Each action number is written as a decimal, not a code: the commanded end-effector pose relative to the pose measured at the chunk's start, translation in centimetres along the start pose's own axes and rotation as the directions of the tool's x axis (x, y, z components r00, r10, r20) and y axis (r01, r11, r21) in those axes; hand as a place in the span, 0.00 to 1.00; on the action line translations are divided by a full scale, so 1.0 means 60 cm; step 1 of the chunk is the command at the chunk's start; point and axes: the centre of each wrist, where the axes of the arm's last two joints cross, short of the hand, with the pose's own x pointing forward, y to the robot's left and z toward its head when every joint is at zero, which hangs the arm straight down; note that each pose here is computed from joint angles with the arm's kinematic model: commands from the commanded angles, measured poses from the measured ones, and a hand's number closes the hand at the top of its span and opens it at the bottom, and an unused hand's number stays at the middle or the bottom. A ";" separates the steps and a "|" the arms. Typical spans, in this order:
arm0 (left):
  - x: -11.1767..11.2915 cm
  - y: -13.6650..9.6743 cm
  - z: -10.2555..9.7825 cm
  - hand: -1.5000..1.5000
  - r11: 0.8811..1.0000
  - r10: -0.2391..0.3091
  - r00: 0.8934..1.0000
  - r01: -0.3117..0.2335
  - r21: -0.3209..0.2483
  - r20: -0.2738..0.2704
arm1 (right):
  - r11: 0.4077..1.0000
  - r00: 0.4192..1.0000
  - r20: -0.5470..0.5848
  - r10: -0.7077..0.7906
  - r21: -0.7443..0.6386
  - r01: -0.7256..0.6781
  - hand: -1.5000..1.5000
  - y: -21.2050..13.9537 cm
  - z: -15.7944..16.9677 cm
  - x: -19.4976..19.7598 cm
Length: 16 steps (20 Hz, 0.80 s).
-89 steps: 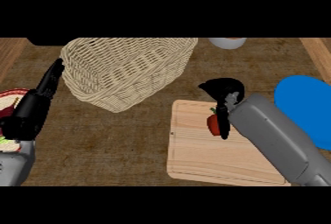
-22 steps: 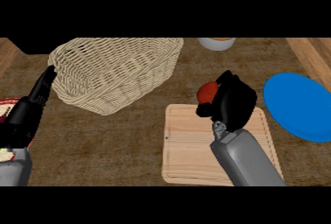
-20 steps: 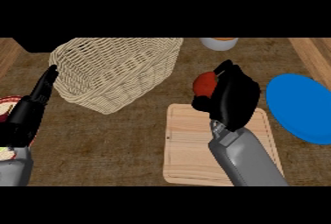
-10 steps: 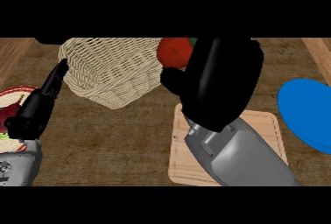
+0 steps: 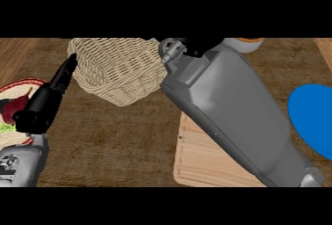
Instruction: Pick the bell pepper from the cutting board and place it in the basket
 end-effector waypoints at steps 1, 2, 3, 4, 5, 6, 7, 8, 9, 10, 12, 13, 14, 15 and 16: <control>-0.006 -0.010 -0.009 0.50 1.000 0.000 1.000 0.000 -0.024 -0.006 | 0.999 0.970 -0.243 -0.012 0.034 0.021 1.00 0.000 -0.032 0.045; 0.004 0.003 -0.012 0.50 1.000 -0.001 1.000 0.001 -0.027 0.002 | 0.999 0.965 -0.263 -0.019 0.036 0.030 1.00 0.008 -0.029 0.047; -0.001 -0.009 -0.007 0.50 1.000 0.007 1.000 -0.007 -0.030 -0.001 | 0.998 0.958 -0.284 -0.026 0.046 0.041 1.00 0.001 -0.046 0.051; 0.001 -0.032 -0.013 0.50 1.000 0.006 1.000 -0.005 -0.020 0.006 | 0.996 0.957 -0.289 -0.033 0.068 0.055 1.00 0.006 -0.057 0.049; 0.004 -0.029 -0.009 0.50 1.000 -0.001 1.000 0.001 -0.025 0.008 | 0.994 0.956 -0.294 0.004 0.108 0.029 1.00 0.025 -0.063 0.043; 0.005 -0.031 -0.009 0.50 1.000 0.010 1.000 -0.010 -0.018 0.019 | 0.989 0.952 -0.307 0.019 0.146 0.027 1.00 0.028 -0.070 0.048; -0.006 -0.020 0.000 0.50 0.999 0.003 1.000 -0.003 -0.040 0.001 | 0.987 0.945 -0.326 0.022 0.157 0.031 1.00 0.035 -0.075 0.046; 0.000 -0.021 -0.010 0.50 1.000 0.003 1.000 -0.003 -0.015 0.026 | 0.981 0.943 -0.330 0.044 0.191 0.021 1.00 0.036 -0.081 0.050; -0.005 -0.034 -0.007 0.50 0.999 0.016 1.000 -0.015 -0.039 0.022 | 0.981 0.936 -0.349 0.052 0.193 0.017 1.00 0.060 -0.085 0.037; 0.000 -0.034 -0.010 0.50 0.999 0.005 1.000 -0.004 -0.047 0.020 | 0.978 0.931 -0.361 0.049 0.207 0.029 1.00 0.046 -0.092 0.052; 0.004 -0.029 -0.021 0.50 0.999 0.012 1.000 -0.011 -0.035 0.029 | 0.965 0.918 -0.391 0.064 0.257 0.042 1.00 0.056 -0.099 0.051; 0.006 -0.034 -0.025 0.50 0.999 0.018 1.000 -0.018 -0.046 0.012 | 0.965 0.914 -0.399 0.079 0.262 0.031 1.00 0.057 -0.097 0.058; -0.009 -0.038 -0.005 0.50 1.000 0.005 1.000 -0.005 -0.025 0.015 | 0.964 0.904 -0.411 0.120 0.267 -0.006 1.00 0.080 -0.105 0.042; 0.003 -0.027 -0.010 0.50 0.999 0.007 1.000 -0.006 -0.031 0.017 | 0.954 0.890 -0.416 0.186 0.294 -0.062 1.00 0.085 -0.103 0.047; 0.008 -0.024 -0.025 0.50 1.000 0.021 1.000 -0.020 -0.023 0.014 | 0.939 0.887 -0.393 0.243 0.325 -0.113 1.00 0.078 -0.104 0.062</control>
